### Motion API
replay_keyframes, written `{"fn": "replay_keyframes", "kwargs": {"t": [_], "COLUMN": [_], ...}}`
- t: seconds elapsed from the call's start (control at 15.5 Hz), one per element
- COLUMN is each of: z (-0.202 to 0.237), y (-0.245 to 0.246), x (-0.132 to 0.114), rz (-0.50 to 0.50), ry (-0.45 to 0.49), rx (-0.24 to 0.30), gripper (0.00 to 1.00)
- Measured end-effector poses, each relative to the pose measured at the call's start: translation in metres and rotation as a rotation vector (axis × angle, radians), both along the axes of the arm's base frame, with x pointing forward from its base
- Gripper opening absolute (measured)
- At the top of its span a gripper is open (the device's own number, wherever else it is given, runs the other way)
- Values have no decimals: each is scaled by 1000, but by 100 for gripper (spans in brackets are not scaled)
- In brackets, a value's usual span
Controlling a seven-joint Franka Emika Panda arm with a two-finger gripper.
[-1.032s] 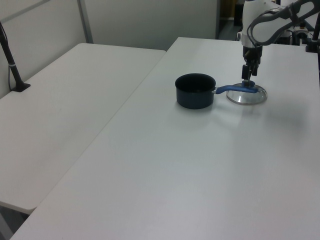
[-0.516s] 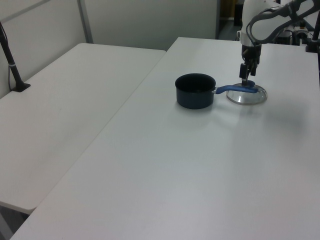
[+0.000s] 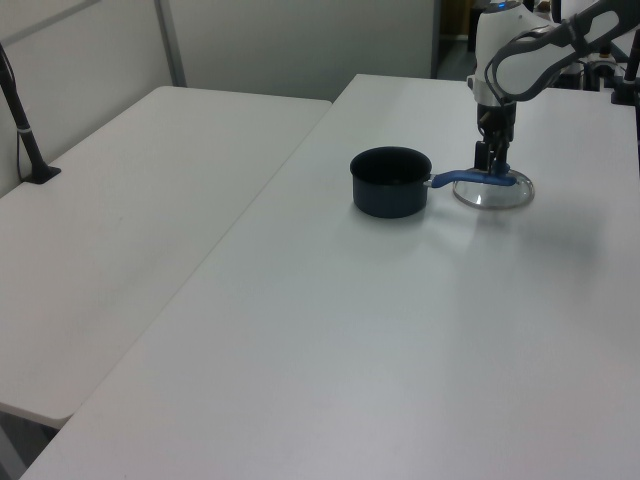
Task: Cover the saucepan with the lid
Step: 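Lift the glass lid by its knob and carry it over the saucepan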
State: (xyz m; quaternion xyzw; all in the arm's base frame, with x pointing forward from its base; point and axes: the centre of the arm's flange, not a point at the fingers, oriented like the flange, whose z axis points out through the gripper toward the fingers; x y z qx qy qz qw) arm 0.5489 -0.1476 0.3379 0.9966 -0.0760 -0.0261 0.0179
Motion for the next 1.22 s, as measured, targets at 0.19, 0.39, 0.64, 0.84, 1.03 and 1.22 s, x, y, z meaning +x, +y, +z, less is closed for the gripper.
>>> {"fn": "replay_keyframes", "kwargs": {"t": [0.19,0.39,0.64,0.84,1.03,1.22], "z": [2,12,59,127,180,192], "y": [0,-1,-20,-47,-50,-26], "x": [1,4,10,12,27,54], "rz": [-2,-2,25,1,-115,-266], "ry": [-5,-24,-44,-59,-133,-133], "rx": [-1,-5,-6,-8,-20,-23], "gripper": [66,66,66,66,66,66]}}
